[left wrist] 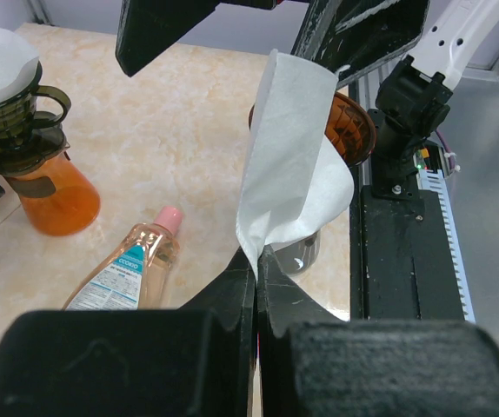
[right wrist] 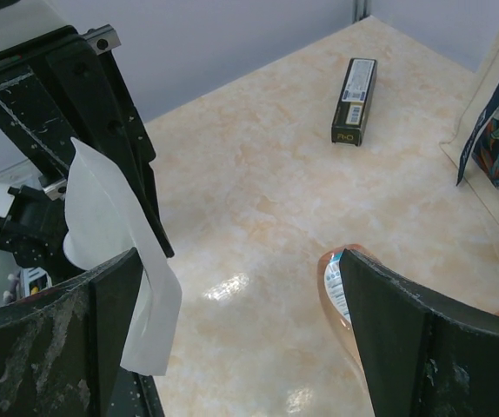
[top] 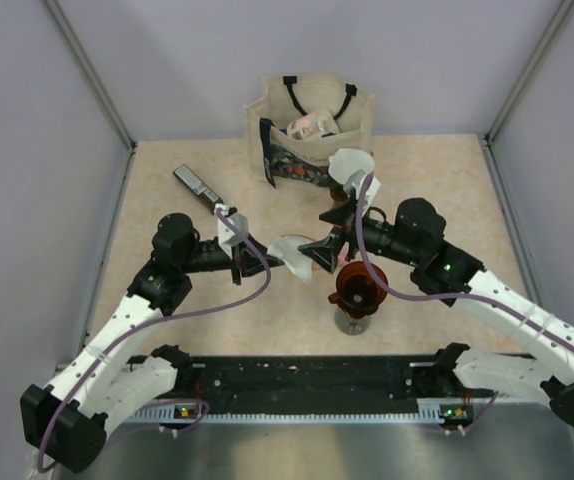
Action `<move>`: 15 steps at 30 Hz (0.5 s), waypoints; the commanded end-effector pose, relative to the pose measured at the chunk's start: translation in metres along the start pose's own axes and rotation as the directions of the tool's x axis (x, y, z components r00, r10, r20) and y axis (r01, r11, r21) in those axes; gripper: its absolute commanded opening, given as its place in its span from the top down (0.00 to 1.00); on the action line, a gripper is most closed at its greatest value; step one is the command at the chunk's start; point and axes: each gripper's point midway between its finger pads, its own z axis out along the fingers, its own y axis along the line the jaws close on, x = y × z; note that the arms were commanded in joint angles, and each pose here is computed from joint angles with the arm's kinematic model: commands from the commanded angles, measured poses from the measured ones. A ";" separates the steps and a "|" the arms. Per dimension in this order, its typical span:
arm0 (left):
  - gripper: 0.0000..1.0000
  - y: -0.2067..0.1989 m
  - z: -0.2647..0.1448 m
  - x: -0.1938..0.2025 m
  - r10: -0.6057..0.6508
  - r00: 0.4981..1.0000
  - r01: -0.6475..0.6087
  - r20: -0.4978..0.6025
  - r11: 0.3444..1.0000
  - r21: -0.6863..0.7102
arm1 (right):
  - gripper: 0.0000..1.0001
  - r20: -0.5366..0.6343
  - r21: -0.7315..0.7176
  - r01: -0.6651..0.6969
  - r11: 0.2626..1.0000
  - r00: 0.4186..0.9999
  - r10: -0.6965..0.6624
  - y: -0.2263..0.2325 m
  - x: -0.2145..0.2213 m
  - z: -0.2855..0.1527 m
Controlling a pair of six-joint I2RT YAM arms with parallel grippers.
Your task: Place the coffee filter in the dripper
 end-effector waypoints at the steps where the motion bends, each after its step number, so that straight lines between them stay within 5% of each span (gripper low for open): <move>1: 1.00 -0.007 -0.002 -0.009 0.040 0.999 -0.041 0.021 0.999 0.027 | 0.04 0.031 -0.043 0.017 0.999 0.999 -0.015 0.007 -0.016 0.004; 8: 1.00 0.000 -0.001 -0.012 0.023 0.999 -0.023 0.029 1.000 -0.011 | 0.09 -0.051 -0.187 -0.033 0.982 0.998 0.024 0.030 0.004 0.006; 15: 1.00 0.004 0.000 -0.014 0.014 0.999 -0.012 0.041 1.000 -0.026 | 0.11 -0.074 -0.177 -0.097 0.979 0.994 0.085 0.026 0.017 0.018</move>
